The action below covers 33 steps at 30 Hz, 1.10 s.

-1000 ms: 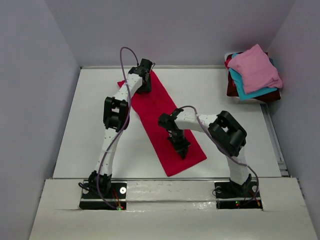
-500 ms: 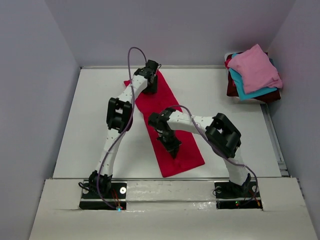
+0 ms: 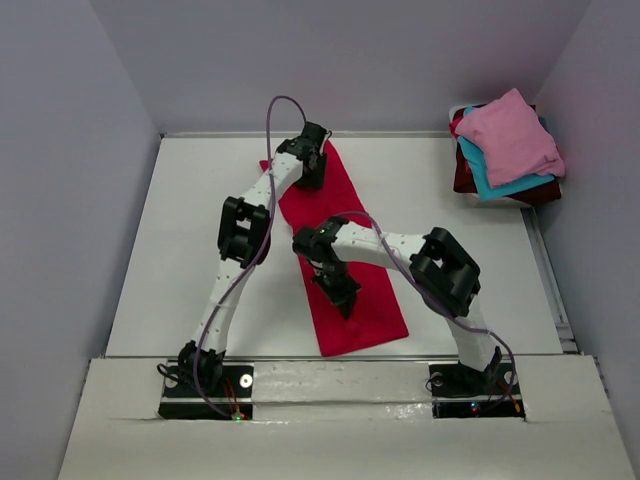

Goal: Fold and stack the t-shirts
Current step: Fold the tshirt

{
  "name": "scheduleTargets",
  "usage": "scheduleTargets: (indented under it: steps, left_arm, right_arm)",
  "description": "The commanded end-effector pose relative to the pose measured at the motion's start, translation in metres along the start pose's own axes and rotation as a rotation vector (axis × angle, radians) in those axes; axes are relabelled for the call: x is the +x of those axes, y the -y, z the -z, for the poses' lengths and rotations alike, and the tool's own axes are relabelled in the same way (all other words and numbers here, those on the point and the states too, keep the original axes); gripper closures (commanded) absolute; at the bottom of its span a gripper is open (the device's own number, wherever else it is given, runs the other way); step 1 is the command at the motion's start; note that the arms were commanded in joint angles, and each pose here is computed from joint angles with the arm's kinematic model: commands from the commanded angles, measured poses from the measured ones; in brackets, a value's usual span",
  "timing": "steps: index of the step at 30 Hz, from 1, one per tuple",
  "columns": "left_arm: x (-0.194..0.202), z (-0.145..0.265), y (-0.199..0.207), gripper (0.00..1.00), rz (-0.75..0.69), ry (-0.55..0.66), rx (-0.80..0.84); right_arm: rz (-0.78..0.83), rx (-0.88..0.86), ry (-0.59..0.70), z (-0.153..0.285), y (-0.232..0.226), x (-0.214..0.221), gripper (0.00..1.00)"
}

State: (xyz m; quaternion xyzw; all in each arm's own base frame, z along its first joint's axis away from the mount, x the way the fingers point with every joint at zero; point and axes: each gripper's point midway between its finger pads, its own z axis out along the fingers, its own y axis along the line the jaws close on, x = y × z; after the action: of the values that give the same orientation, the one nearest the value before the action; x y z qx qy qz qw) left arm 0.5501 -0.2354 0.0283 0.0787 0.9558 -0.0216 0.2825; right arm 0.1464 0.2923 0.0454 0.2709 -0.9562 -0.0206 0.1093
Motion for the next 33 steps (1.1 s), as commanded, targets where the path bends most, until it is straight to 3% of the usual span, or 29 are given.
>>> scheduleTargets:
  steps: [1,30,33]
  left_arm:
    - [0.054,-0.021,0.028,0.4,-0.082,-0.158,0.077]
    - [0.05,-0.008,0.098,0.4,-0.196,-0.115,0.374]
    - [0.052,-0.005,0.109,0.4,-0.21,-0.116,0.42]
  right_arm:
    - [0.027,-0.011,-0.009,0.003,-0.011,0.001,0.9]
    - [0.006,-0.003,-0.012,0.003,-0.011,0.008,0.85]
    - [0.006,-0.004,-0.003,0.005,-0.012,0.007,0.8]
